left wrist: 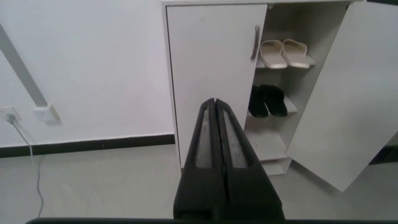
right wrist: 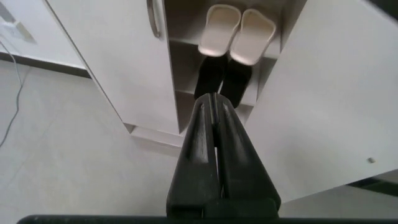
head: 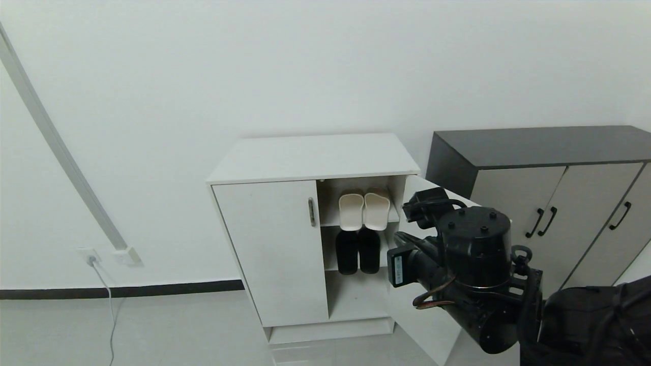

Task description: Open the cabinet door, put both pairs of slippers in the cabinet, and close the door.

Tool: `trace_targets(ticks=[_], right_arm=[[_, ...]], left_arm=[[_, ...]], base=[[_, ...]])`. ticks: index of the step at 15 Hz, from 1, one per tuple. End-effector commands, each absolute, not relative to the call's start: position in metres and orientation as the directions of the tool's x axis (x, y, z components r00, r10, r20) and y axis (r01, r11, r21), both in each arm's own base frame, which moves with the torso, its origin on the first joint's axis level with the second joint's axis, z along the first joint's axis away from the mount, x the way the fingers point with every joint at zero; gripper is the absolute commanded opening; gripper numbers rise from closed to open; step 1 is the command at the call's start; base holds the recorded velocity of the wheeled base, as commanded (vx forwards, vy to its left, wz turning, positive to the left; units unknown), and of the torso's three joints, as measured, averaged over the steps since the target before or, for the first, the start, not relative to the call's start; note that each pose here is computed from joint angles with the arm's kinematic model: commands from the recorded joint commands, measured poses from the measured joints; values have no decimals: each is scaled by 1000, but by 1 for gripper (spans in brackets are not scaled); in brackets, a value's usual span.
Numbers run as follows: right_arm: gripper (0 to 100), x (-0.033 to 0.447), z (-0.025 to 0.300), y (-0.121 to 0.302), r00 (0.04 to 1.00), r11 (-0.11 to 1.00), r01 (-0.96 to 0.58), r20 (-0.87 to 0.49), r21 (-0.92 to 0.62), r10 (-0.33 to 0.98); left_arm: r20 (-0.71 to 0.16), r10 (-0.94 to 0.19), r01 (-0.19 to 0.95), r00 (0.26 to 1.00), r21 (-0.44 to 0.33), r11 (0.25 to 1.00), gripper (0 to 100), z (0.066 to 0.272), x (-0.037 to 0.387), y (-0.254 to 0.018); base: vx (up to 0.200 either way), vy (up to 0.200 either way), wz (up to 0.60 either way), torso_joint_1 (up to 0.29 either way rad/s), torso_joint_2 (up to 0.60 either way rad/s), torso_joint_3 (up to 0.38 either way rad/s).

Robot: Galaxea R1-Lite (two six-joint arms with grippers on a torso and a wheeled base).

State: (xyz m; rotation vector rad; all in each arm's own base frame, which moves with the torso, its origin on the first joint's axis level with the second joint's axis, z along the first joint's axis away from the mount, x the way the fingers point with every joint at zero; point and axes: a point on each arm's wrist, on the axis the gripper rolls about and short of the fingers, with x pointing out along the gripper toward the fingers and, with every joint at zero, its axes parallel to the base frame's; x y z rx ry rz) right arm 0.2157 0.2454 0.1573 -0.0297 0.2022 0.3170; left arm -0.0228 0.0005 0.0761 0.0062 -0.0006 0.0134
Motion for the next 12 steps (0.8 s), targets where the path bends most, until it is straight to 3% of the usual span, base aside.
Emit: trace_targets(ticks=[1, 7, 12], right_arm=[[0, 215, 156, 244, 929, 949, -314, -204, -2, 308], [0, 214, 155, 244, 925, 944, -330, -197, -1, 323], [0, 213, 154, 243, 923, 938, -346, -184, -10, 339]], left_arm=[[-2, 12, -12, 1000, 6, 1000, 0, 76, -23, 0], [-2, 14, -14, 1000, 6, 1000, 0, 76, -23, 1], [0, 14, -14, 1000, 8, 1000, 0, 76, -23, 1]], base=[[0, 0, 0, 168, -378, -207], [0, 0, 0, 34, -69, -39], [0, 0, -600, 3, -1, 1]])
